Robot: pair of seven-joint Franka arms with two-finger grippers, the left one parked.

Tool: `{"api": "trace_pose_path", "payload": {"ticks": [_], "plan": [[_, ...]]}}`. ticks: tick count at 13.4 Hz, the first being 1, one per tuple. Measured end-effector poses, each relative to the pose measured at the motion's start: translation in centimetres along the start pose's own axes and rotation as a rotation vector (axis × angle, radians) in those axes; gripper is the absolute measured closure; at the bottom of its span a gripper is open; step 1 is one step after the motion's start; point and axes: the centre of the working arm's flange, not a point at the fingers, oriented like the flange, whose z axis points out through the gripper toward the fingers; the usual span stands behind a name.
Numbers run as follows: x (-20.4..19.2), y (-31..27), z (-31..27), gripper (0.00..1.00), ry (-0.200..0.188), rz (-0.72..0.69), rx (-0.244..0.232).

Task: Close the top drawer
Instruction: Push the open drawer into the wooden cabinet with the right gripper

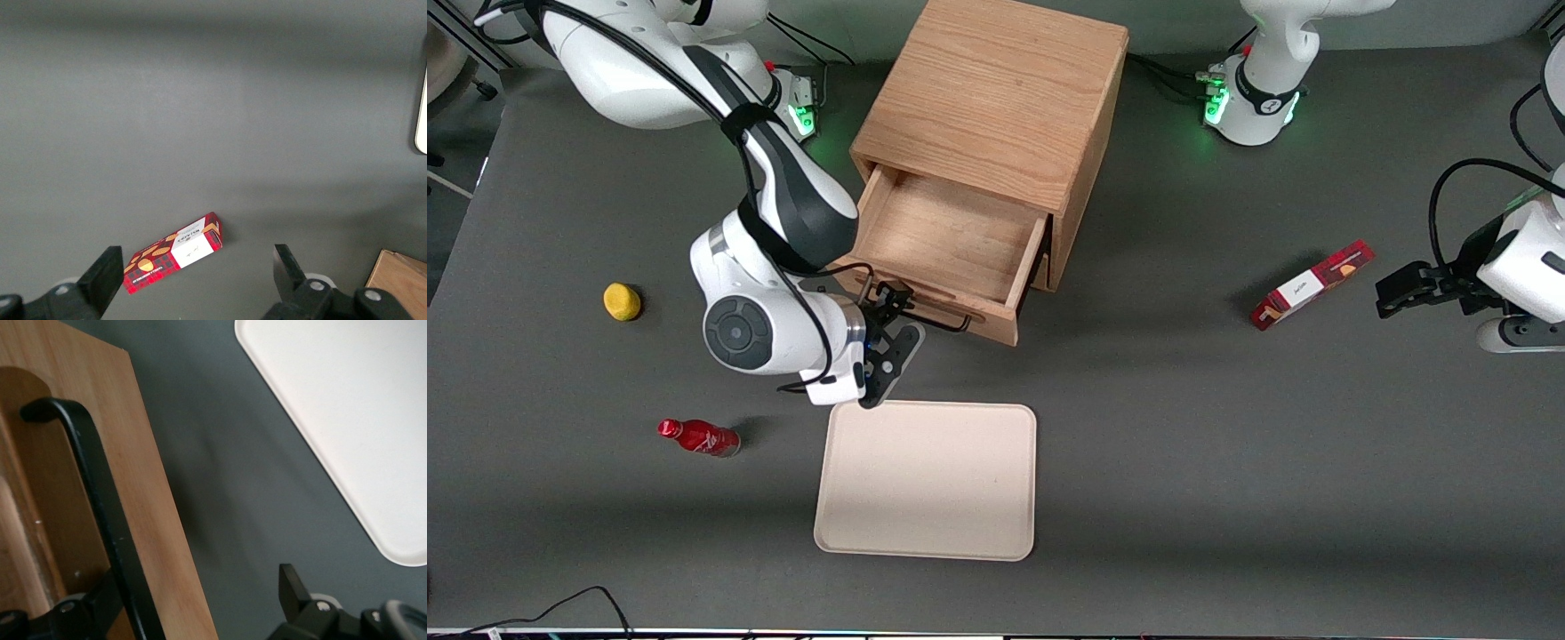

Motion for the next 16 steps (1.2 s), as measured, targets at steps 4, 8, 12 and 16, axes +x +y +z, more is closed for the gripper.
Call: {"api": "trace_pose_path", "payload": {"ticks": [4, 8, 12, 16], "plan": [[-1.0, -1.9, 1.5, 0.0, -0.021, -0.013, -0.008], [-1.3, -3.4, 1.7, 0.0, -0.021, -0.028, -0.009], [-1.4, -4.6, 0.5, 0.0, -0.001, -0.036, -0.009], [-1.5, -5.0, 0.5, 0.0, 0.001, -0.038, 0.0]]}}
